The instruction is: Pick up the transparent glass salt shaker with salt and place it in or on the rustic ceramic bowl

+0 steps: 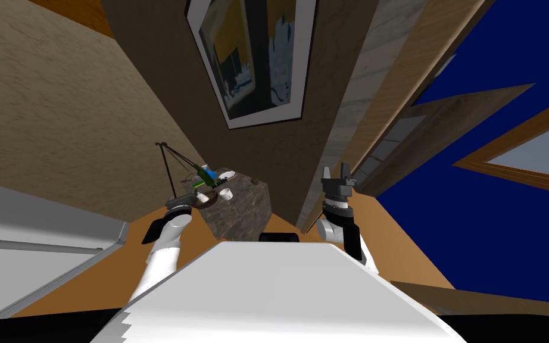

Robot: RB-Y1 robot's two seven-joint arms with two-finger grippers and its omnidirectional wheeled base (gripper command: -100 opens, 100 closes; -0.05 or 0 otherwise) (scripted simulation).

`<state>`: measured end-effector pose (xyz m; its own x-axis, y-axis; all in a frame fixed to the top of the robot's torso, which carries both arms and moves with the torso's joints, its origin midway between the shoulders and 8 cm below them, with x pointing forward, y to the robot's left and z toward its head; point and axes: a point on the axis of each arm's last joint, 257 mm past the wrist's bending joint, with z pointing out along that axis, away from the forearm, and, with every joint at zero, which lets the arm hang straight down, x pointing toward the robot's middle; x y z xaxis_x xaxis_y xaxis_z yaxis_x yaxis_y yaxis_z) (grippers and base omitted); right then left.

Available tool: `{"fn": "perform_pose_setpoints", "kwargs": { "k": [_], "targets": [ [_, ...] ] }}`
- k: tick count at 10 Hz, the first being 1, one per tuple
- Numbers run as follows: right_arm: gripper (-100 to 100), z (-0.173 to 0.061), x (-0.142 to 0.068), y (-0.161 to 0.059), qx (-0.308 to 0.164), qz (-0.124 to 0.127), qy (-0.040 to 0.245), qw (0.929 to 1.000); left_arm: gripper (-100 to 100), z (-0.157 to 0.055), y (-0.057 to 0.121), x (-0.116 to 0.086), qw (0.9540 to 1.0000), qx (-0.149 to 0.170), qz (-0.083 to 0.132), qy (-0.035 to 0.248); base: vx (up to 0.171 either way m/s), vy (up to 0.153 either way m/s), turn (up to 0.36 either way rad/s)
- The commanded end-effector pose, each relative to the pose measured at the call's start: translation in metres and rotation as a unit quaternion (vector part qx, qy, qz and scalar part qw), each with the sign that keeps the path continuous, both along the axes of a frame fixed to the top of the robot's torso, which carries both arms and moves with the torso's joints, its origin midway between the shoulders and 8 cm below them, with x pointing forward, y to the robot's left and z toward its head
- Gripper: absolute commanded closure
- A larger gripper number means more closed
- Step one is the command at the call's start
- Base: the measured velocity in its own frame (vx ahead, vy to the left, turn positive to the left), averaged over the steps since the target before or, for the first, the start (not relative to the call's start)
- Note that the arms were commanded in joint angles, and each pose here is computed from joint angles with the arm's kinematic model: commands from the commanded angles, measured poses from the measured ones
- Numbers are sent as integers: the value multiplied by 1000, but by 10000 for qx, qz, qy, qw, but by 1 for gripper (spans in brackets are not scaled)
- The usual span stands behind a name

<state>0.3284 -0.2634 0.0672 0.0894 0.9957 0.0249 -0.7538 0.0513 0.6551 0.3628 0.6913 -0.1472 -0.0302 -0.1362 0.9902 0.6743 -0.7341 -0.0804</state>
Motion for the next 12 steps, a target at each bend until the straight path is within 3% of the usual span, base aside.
{"fn": "perform_pose_setpoints", "kwargs": {
  "k": [1, 5, 6, 7, 12],
  "targets": [
    [0, 0, 0, 0, 0, 0, 0, 10000, -100, 12, 7, -4, 10000, 11, -49, -27, 28, -82, 67],
    [0, 0, 0, 0, 0, 0, 0, 10000, -100, 37, 18, -7, 9999, 50, -148, -69, 28, -52, 41],
    [0, 0, 0, 0, 0, 0, 0, 10000, -100, 32, 16, -6, 9999, 49, -120, -66, 16, -28, 15],
    [0, 0, 0, 0, -1, 0, 0, 10000, 0, 32, 16, -6, 9999, 44, -130, -61, 0, 0, 0],
    [0, 0, 0, 0, -1, 0, 0, 10000, 0, 32, 16, -6, 9999, 44, -130, -62, 0, 0, 0]
  ]
}}
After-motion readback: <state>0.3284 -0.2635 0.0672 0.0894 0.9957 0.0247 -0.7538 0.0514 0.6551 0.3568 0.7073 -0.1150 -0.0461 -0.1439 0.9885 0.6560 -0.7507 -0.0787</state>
